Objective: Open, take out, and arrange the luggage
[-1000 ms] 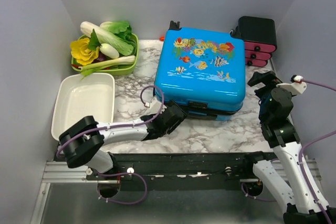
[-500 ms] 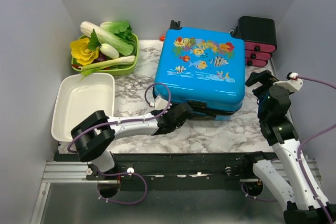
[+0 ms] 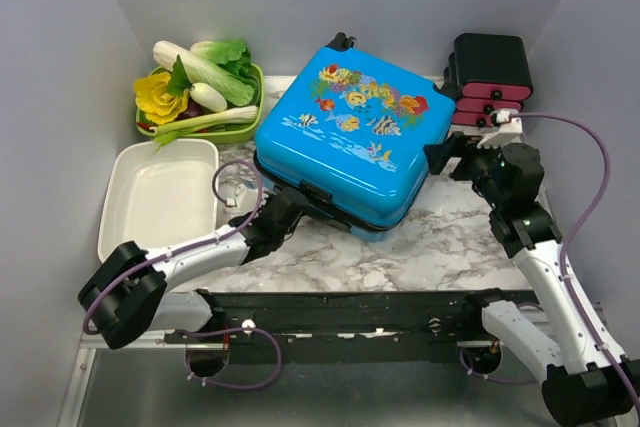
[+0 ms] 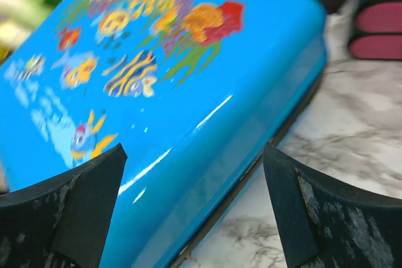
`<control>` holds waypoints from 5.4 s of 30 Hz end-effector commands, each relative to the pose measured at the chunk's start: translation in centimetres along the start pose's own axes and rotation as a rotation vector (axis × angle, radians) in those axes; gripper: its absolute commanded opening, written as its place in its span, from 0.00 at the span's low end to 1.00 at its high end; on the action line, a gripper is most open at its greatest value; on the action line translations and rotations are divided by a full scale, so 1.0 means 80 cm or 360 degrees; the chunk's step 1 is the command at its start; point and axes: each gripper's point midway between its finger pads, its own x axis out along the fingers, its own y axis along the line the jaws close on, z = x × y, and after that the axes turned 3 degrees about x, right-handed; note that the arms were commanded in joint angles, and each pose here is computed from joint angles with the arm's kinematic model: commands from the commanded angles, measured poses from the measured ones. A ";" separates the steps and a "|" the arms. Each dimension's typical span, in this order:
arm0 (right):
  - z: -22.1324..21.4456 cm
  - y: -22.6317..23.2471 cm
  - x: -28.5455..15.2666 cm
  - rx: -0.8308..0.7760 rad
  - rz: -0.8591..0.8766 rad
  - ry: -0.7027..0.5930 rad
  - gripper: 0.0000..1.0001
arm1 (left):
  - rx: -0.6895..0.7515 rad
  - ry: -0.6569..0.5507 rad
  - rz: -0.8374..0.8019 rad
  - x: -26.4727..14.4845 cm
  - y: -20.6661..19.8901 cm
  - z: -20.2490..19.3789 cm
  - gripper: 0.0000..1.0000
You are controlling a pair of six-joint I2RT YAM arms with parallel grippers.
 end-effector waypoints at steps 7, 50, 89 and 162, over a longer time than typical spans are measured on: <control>-0.104 0.109 -0.053 -0.0111 0.0760 0.0601 0.94 | 0.0450 -0.0097 0.0225 0.017 0.075 0.043 0.00; -0.254 0.082 -0.044 -0.0172 0.0925 0.0502 0.60 | 0.0522 0.0120 0.0168 0.039 0.057 0.014 0.00; -0.277 0.118 -0.070 -0.0293 0.1018 0.0621 0.01 | 0.0412 0.0203 0.0050 0.027 0.043 0.000 0.00; -0.303 0.055 -0.091 -0.0202 0.0113 0.0688 0.01 | 0.1559 -0.0037 -0.0718 0.078 -0.359 0.172 0.99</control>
